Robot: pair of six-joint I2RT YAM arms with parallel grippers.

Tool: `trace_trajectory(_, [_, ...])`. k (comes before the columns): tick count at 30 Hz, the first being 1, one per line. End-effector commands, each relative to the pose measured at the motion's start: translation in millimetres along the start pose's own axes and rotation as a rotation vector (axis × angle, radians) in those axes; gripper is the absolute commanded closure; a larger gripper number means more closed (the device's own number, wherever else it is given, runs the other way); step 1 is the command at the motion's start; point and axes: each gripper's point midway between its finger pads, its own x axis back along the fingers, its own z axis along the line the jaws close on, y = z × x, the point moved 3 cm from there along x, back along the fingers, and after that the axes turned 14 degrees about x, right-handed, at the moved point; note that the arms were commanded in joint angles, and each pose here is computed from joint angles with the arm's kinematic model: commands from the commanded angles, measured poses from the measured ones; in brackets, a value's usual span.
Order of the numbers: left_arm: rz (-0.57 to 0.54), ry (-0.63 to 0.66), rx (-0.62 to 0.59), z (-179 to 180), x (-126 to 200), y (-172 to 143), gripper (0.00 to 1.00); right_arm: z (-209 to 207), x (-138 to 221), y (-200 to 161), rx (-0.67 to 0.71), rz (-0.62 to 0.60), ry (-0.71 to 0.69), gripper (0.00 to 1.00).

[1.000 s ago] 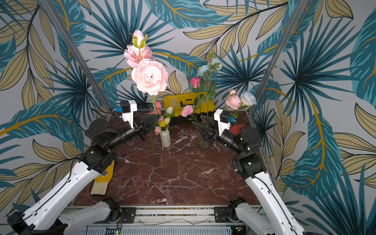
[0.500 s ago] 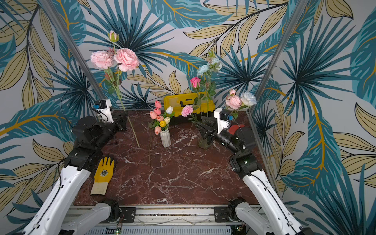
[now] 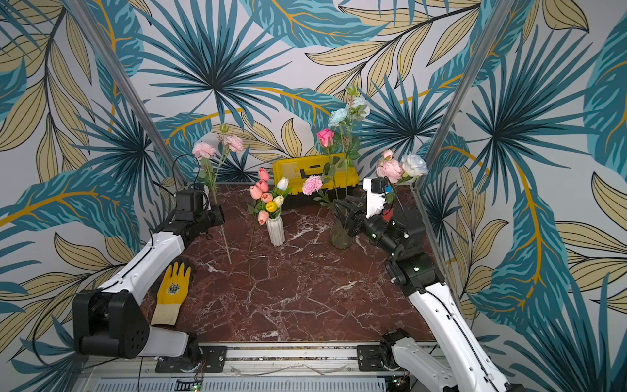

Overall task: Pick out pink flowers from the vase
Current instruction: Place the flower at the center of the board.

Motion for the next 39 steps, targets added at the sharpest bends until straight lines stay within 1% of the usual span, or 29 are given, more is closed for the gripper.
trace_trajectory(1, [0.116,0.037,-0.021,4.0,-18.9,-9.1,1.0,-5.0,1.8,-14.6,-0.095,0.104,-0.045,0.52])
trace_trajectory(3, [0.224,0.025,-0.001,2.8,-35.8,-25.1,1.0,-0.7,0.2,-18.1,-0.126,0.135,-0.014,0.52])
trace_trajectory(6, [0.326,0.018,0.033,5.7,-52.6,-46.3,1.0,5.1,-0.4,-19.8,-0.145,0.163,0.025,0.49])
trace_trajectory(10, [0.392,0.025,0.044,11.1,-67.1,-63.7,1.0,5.0,3.7,-21.6,-0.134,0.152,0.018,0.48])
trace_trajectory(14, [0.445,0.02,0.047,12.9,-82.5,-76.9,1.0,5.3,4.5,-30.2,-0.133,0.169,0.021,0.47])
trace_trajectory(16, [0.452,-0.001,0.043,9.7,-87.4,-80.6,1.0,6.1,3.5,-34.1,-0.138,0.175,0.03,0.47])
trace_trajectory(23, [0.486,0.005,-0.013,7.8,-99.2,-96.6,1.0,6.7,-0.8,-42.7,-0.16,0.188,0.044,0.46])
trace_trajectory(26, [0.485,-0.008,-0.019,6.1,-100.8,-97.2,1.0,7.3,-3.2,-43.7,-0.172,0.185,0.053,0.46])
trace_trajectory(30, [0.437,-0.021,-0.022,2.8,-95.4,-89.1,1.0,7.4,-4.5,-45.3,-0.177,0.19,0.056,0.46])
trace_trajectory(34, [0.459,-0.042,-0.028,0.0,-101.0,-91.8,1.0,7.5,-4.1,-44.8,-0.178,0.188,0.056,0.46])
trace_trajectory(39, [0.491,-0.033,-0.038,3.2,-113.3,-98.9,1.0,4.9,-3.9,-50.6,-0.158,0.217,0.04,0.46])
